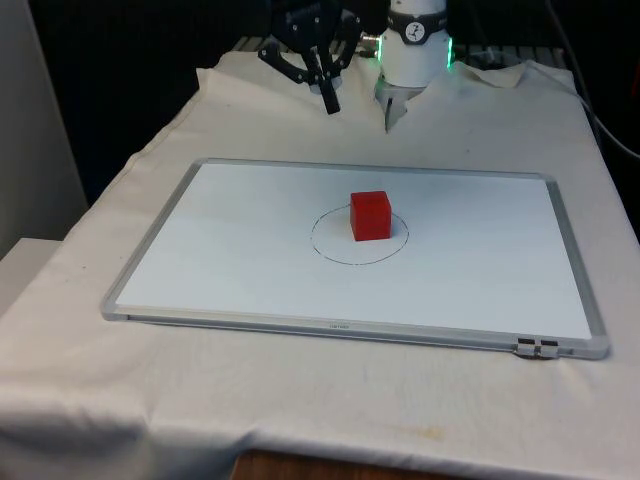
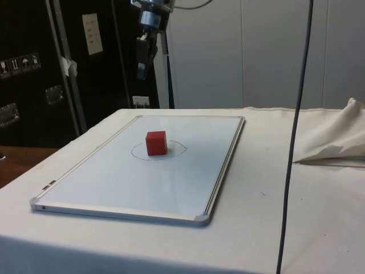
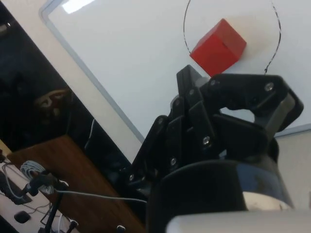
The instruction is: Push the cube into the marked area.
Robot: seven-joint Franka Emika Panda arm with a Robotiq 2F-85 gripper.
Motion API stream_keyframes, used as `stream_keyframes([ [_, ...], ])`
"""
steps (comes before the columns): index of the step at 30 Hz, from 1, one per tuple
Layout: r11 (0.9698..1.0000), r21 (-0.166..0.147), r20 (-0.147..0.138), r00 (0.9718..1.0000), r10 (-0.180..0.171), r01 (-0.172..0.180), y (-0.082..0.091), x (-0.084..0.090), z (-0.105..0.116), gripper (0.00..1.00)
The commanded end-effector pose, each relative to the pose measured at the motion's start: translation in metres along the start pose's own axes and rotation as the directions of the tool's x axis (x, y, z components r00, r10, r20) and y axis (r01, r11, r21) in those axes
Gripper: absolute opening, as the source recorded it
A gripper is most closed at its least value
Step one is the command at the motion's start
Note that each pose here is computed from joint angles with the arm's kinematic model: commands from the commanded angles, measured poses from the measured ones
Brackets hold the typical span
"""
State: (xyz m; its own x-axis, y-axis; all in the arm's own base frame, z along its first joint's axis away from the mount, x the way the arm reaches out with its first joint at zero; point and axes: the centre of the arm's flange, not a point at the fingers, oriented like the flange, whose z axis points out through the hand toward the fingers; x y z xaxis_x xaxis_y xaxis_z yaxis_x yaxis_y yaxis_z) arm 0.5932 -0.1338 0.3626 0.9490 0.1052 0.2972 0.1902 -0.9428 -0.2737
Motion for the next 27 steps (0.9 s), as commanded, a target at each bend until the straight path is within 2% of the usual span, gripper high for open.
stream_keyframes([
  [1,0.9998,-0.014,0.005,0.9999,0.012,-0.012,0.000,0.001,-0.003,0.00],
  [2,1.0000,-0.001,-0.003,1.0000,0.006,-0.006,0.000,0.001,-0.002,0.00],
  [4,0.9994,-0.021,-0.006,0.9996,0.026,-0.026,-0.001,0.005,-0.010,0.00],
  [10,0.9979,-0.036,-0.020,0.9984,0.054,-0.054,-0.003,0.010,-0.019,0.00],
  [11,0.9986,-0.022,-0.021,0.9986,0.048,-0.049,-0.003,0.010,-0.019,0.00],
  [12,0.9975,-0.037,-0.021,0.9980,0.059,-0.060,-0.003,0.011,-0.020,0.00],
  [19,0.9936,-0.048,-0.041,0.9942,0.100,-0.102,-0.002,0.014,-0.024,0.00],
  [20,0.9953,-0.032,-0.040,0.9951,0.090,-0.091,-0.003,0.014,-0.023,0.00],
  [21,0.9925,-0.053,-0.046,0.9931,0.108,-0.110,-0.001,0.014,-0.024,0.00],
  [27,0.9902,-0.075,-0.068,0.9912,0.113,-0.118,0.000,0.016,-0.023,0.00],
])
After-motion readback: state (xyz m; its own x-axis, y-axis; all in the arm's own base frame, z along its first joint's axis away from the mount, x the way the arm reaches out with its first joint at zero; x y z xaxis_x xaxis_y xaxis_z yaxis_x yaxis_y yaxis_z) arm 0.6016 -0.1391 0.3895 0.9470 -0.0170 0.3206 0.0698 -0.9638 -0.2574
